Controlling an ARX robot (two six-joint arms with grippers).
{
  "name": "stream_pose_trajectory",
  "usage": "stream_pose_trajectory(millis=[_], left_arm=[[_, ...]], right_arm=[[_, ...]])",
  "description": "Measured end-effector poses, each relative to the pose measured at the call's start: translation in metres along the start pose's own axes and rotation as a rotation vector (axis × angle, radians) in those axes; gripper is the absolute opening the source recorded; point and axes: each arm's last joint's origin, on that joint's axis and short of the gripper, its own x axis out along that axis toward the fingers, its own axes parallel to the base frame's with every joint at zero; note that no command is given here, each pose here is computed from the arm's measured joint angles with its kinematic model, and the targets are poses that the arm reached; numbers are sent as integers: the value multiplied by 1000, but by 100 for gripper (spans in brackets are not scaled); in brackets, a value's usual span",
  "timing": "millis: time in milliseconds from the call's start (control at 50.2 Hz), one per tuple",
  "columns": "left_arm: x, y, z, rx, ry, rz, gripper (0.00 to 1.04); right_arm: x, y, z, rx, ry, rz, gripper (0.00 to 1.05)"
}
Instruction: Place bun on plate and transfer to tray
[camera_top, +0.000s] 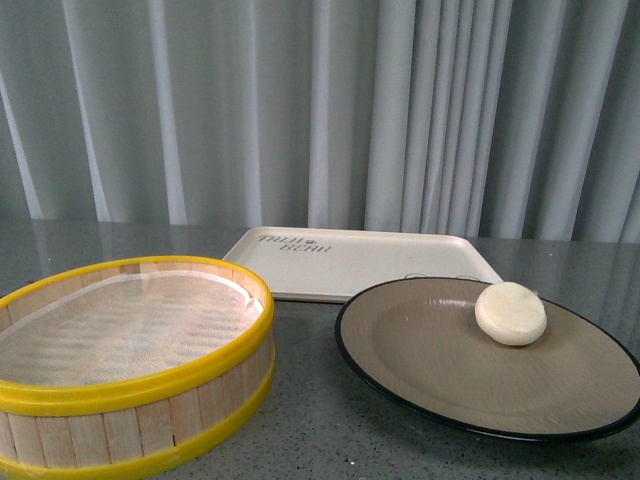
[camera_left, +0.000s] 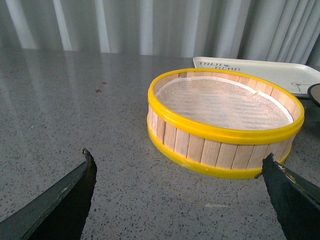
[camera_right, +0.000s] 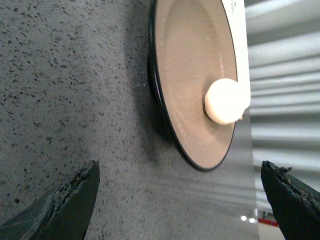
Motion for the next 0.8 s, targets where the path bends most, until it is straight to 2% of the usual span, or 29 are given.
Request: stream_pose_trajectory(millis=[199,299,796], left_arm=[[0,0,0,0,0,0,98],[0,0,0,0,0,0,98],[0,0,0,0,0,0,98]], right_arm=[[36,-11,7,-116,-37,-4,96],[51,-8,8,-153,-69,32,96],[80,-16,2,-196,-133,47,96]])
